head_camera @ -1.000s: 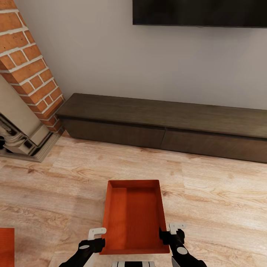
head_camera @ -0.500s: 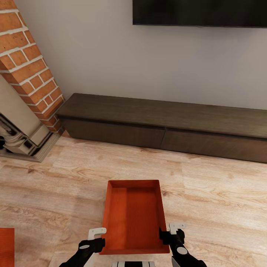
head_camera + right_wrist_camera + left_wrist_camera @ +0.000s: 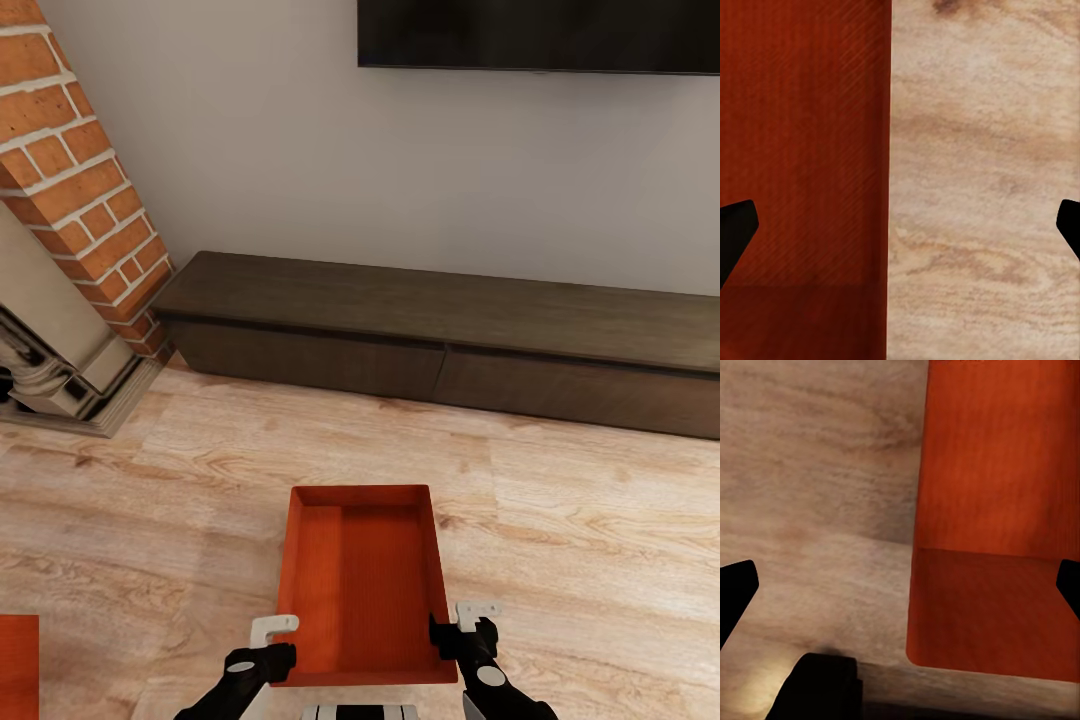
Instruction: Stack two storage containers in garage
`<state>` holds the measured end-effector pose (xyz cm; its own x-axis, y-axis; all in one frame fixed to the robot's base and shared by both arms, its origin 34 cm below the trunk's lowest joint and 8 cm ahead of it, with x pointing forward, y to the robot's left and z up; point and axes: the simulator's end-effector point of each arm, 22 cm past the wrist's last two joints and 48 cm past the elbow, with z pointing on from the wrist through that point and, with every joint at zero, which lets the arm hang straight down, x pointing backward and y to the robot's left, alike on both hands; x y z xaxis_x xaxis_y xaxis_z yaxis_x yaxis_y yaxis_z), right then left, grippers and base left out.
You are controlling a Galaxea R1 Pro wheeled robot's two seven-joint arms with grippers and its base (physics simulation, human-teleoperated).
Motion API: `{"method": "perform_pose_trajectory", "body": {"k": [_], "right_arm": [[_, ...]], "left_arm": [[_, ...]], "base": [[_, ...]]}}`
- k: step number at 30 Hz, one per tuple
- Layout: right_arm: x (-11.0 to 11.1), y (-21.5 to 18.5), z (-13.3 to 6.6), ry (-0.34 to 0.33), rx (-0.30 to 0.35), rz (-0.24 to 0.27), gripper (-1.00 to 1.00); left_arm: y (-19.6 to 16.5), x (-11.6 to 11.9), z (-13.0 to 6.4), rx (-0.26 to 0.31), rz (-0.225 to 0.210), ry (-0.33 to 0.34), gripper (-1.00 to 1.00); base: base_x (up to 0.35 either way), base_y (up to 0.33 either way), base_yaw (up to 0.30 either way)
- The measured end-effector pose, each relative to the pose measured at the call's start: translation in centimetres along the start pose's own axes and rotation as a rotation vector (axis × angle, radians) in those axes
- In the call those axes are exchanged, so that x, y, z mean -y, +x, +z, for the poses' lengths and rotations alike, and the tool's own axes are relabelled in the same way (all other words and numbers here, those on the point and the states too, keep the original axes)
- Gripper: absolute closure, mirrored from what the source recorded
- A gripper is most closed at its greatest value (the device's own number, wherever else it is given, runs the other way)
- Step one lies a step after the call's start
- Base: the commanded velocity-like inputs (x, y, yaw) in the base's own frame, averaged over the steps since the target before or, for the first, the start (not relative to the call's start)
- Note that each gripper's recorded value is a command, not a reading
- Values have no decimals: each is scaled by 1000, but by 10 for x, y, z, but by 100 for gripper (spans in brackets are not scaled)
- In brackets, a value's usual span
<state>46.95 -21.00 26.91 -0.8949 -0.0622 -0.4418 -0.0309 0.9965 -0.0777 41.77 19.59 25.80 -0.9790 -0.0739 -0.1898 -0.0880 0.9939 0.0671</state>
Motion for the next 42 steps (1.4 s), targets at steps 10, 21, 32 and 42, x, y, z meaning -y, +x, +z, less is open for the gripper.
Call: {"method": "perform_pose_trajectory", "body": {"k": [10, 21, 32, 42], "right_arm": [[0, 0, 0, 0, 1, 0, -100], [-2, 10, 14, -1, 2, 0, -100], [-2, 13, 19, -1, 2, 1, -100], [-3, 21, 29, -2, 2, 0, -100]], "left_arm": [[-1, 0, 0, 2, 0, 0, -100], [4, 0, 16, 4, -2, 0, -100], [6, -2, 22, 5, -9, -3, -100], [11, -2, 34, 5, -14, -4, -100]], "base": [[0, 0, 0], [0, 0, 0], [0, 0, 0], [0, 0, 0]]}}
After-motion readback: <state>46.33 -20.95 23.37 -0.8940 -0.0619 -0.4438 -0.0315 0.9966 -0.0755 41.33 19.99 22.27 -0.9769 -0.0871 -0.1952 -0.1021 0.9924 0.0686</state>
